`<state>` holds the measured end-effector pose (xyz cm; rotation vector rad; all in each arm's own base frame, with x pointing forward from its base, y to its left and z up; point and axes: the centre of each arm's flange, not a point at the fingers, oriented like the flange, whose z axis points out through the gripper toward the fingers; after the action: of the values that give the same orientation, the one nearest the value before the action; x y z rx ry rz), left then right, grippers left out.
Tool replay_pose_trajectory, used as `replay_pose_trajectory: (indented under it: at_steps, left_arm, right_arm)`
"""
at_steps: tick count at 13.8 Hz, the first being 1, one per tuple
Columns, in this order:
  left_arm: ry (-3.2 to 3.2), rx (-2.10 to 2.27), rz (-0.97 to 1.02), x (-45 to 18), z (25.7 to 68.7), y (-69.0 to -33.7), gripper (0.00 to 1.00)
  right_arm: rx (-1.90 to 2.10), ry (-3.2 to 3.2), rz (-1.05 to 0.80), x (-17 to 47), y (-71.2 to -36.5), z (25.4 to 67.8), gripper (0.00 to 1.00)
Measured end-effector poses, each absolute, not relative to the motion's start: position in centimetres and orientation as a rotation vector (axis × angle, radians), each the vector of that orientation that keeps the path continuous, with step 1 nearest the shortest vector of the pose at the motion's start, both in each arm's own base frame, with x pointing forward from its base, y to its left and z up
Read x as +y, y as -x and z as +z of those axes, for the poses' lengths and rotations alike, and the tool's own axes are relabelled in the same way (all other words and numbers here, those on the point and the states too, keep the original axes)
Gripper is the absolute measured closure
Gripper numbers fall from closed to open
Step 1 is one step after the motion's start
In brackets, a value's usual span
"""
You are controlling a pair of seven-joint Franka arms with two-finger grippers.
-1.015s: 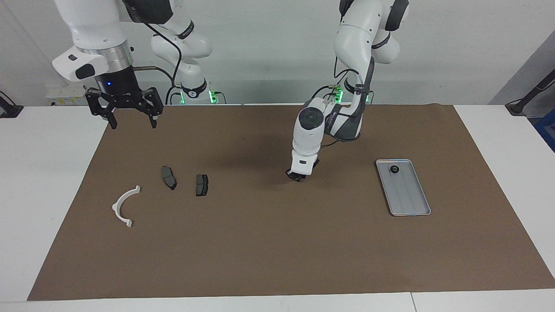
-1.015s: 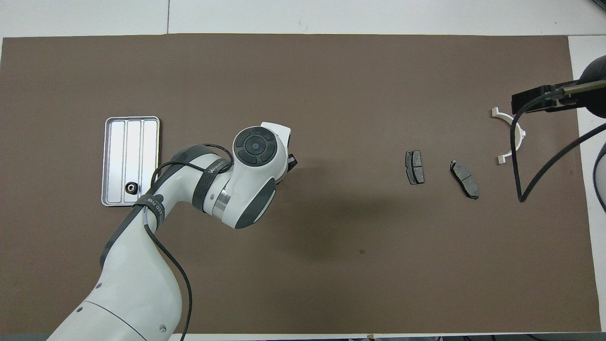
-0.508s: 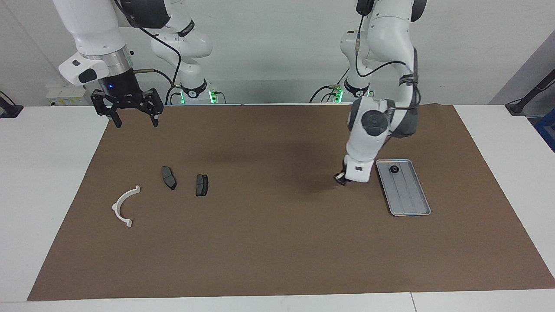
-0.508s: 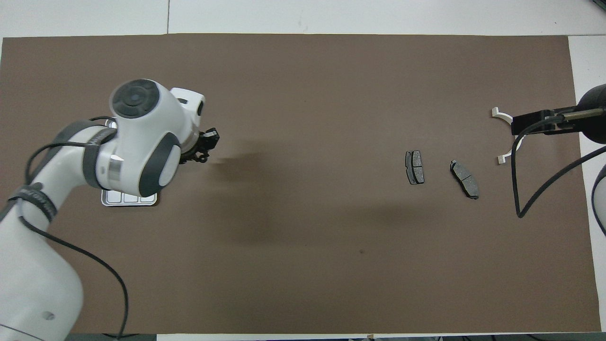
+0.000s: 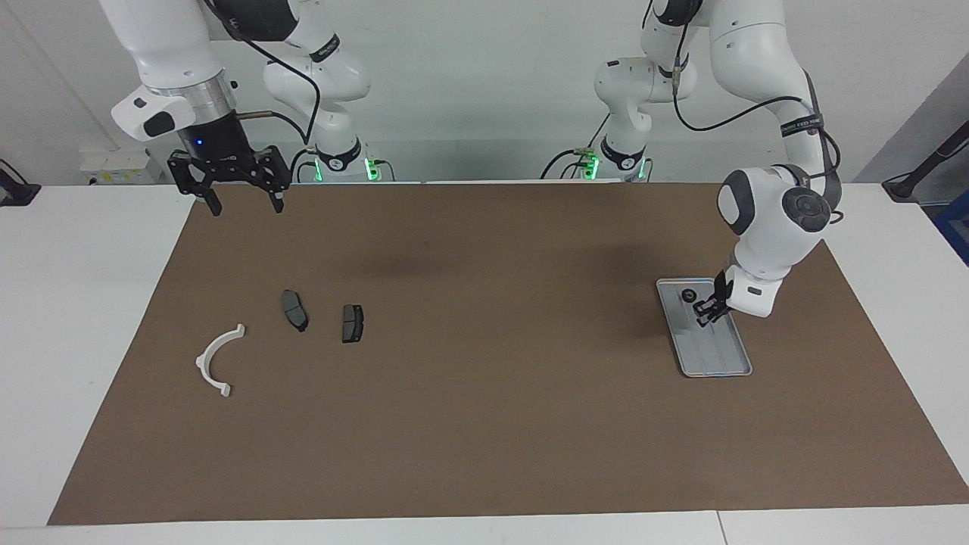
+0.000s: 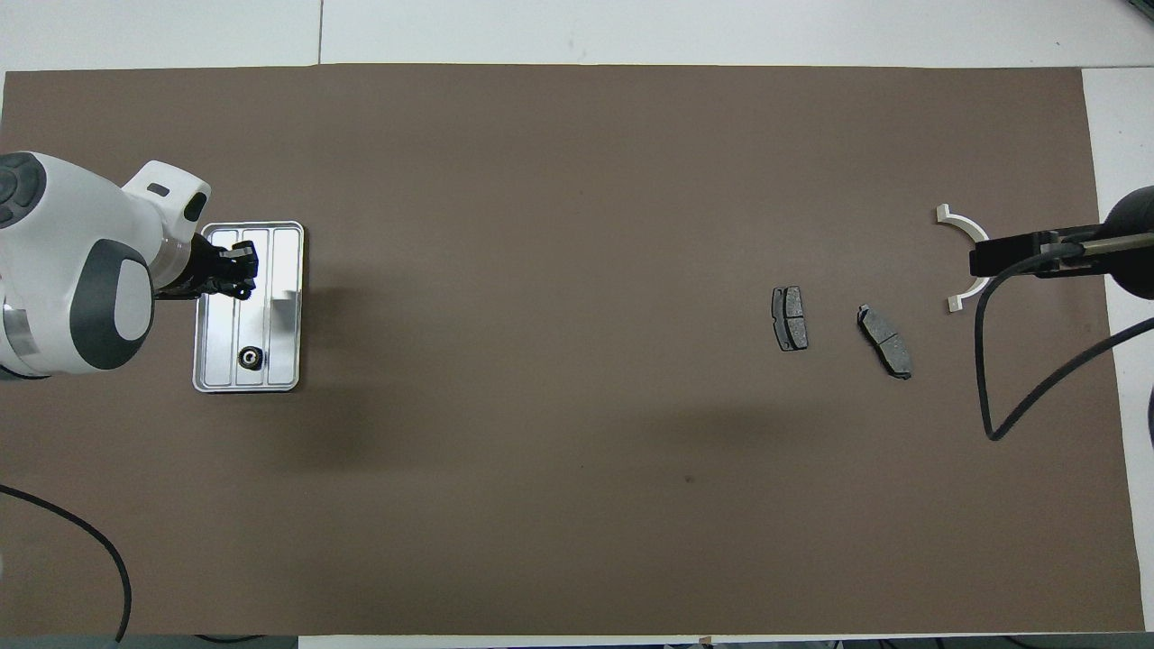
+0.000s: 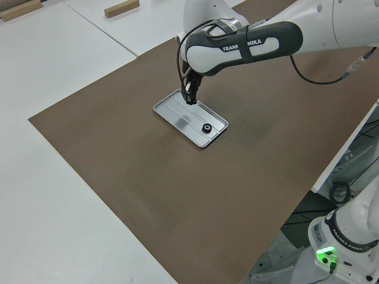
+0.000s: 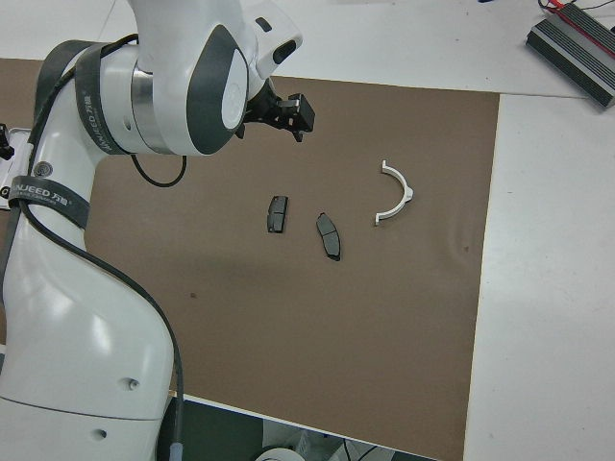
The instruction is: Pick bearing gear from pile to tray
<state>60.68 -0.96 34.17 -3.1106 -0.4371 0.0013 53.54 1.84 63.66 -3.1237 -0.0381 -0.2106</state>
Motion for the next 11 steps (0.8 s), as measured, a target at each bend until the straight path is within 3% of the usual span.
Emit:
replay_pose_trajectory:
  at_steps: [11]
  left_arm:
    - [3.116, -0.427, -0.037, -0.5, 30.1, -61.2, 0.76]
  right_arm:
    - [-0.033, 3.129, -0.061, 1.6, -52.0, 63.7, 0.00]
